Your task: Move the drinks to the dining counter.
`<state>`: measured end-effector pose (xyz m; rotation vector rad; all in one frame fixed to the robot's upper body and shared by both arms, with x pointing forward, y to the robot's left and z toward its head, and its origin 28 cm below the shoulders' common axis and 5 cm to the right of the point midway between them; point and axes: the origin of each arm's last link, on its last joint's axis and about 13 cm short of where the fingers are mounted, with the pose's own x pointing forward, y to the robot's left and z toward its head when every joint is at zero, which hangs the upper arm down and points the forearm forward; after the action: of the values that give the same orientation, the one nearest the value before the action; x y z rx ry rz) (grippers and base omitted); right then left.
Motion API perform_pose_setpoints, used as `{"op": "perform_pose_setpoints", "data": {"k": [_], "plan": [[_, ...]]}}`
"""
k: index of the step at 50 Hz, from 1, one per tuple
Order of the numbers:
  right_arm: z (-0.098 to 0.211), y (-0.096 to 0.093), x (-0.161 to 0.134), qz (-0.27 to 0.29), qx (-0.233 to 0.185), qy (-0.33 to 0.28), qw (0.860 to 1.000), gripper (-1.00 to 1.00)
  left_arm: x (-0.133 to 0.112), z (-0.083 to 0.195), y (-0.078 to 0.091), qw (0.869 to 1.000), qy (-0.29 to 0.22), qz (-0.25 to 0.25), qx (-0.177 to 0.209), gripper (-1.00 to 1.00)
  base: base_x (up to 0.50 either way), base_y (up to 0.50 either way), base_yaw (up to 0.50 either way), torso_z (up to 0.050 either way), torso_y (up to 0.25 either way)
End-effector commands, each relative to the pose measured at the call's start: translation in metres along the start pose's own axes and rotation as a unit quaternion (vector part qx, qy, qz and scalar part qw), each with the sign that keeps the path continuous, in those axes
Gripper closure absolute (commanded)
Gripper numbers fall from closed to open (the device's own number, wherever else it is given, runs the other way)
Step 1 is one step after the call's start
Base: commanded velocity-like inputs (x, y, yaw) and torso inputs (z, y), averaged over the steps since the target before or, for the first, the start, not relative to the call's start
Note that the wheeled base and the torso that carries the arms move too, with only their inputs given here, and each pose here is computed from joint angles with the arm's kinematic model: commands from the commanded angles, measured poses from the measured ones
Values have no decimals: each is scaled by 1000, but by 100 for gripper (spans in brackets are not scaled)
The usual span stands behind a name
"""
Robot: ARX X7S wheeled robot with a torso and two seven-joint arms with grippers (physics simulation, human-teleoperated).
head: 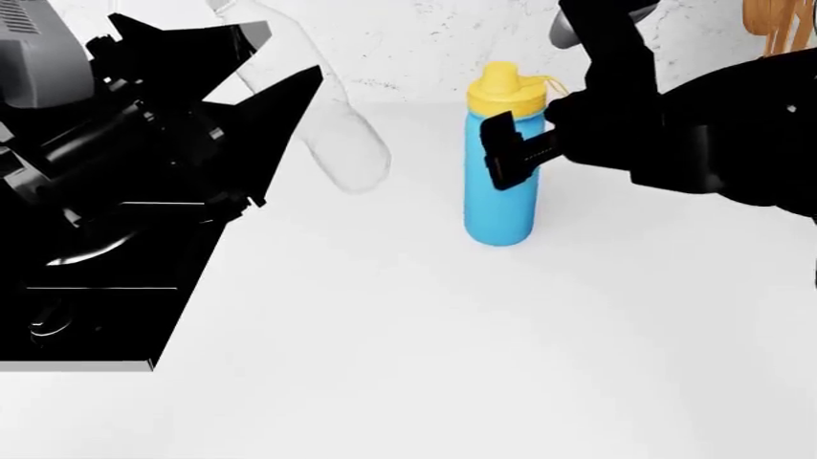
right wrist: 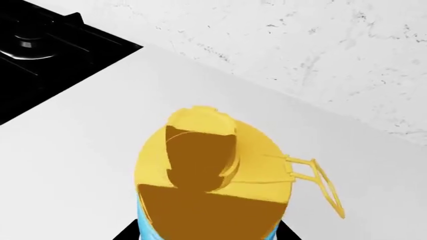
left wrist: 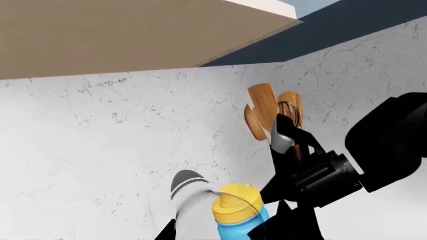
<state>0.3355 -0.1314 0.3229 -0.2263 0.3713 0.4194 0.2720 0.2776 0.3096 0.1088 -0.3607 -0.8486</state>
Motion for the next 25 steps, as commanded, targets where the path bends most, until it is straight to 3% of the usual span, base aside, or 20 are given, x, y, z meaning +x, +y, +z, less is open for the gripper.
{"op": "perform_pose_setpoints", "data": {"k": [1, 15, 25], "plan": [[-2, -2, 1, -5, -2, 1, 1000, 100, 0, 1, 0, 1000, -7, 3, -2, 100, 0, 0, 0, 0, 0], [1, -2, -3, -9, -2, -8, 1000, 100, -1, 0, 0, 1000, -5, 3, -2, 100, 0, 0, 0, 1, 1], [20, 2, -30, -41, 5, -98, 994, 100, -2, 1, 0, 1000, -6, 5, -1, 100, 0, 0, 0, 0, 1]]}}
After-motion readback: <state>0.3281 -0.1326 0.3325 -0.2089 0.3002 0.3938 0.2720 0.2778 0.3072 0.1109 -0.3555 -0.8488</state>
